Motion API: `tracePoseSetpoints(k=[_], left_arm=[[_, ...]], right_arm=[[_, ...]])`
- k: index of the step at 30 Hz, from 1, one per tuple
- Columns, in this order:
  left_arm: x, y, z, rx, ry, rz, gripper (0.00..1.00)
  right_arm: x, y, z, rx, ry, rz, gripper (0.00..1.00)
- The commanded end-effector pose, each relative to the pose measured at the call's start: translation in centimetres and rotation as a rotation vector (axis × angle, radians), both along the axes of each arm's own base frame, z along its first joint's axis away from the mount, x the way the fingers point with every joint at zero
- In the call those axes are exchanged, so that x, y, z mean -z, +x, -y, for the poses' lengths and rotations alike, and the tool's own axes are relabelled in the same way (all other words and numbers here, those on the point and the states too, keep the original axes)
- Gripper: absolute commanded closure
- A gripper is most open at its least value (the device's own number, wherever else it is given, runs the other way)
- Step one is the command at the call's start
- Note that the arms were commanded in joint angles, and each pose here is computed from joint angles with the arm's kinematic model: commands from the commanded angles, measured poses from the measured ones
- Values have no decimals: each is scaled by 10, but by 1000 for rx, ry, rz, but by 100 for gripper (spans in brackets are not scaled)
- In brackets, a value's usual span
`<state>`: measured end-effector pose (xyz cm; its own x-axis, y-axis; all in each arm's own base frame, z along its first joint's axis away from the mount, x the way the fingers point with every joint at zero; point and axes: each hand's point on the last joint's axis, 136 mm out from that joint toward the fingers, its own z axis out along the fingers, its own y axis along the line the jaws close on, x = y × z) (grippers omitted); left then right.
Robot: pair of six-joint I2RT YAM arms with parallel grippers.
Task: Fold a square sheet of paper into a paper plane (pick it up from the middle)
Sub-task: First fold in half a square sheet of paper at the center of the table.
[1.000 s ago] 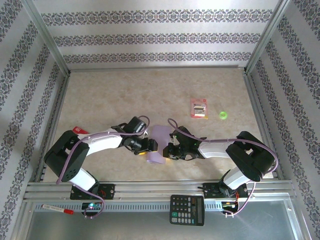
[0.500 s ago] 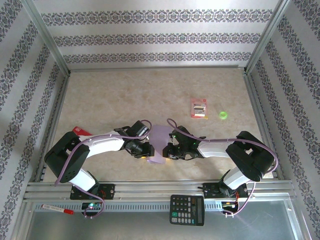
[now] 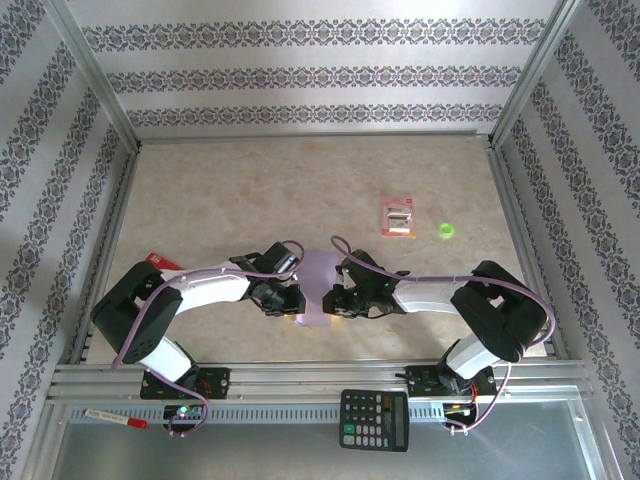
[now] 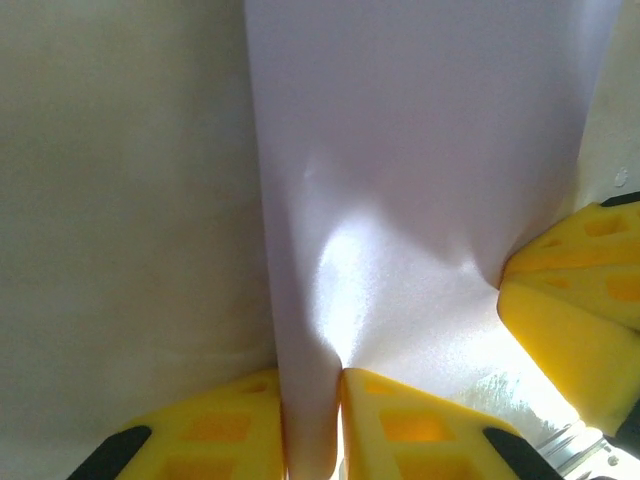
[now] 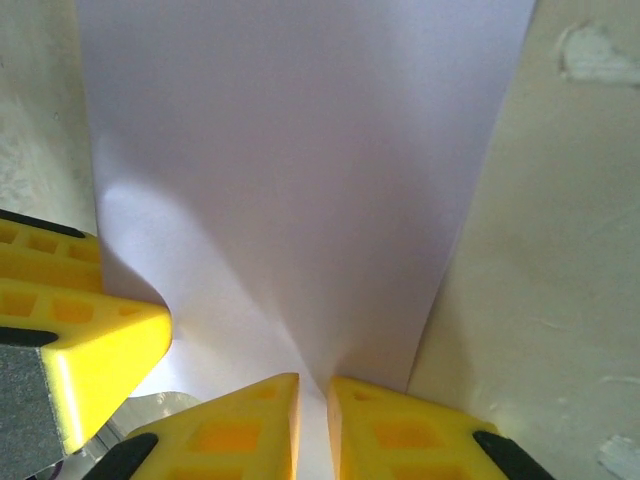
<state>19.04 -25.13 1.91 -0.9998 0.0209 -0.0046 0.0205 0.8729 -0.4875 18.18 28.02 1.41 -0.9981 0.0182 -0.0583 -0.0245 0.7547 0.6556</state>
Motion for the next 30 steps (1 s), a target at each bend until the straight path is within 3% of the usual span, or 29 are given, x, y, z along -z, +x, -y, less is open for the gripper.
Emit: tracePoseSetpoints(k=[1,18,30], left_arm=[[6,-6,-5,14,44,-16,81],[9,-7,-7,25,45,-12,85],[12,-10,-8,16,39,-24,88]], right_arm=[[5,10,18,34,-70,30,79],[-28,53,38,87,-55,161,69],[-35,109,26,104,-57,233,74]])
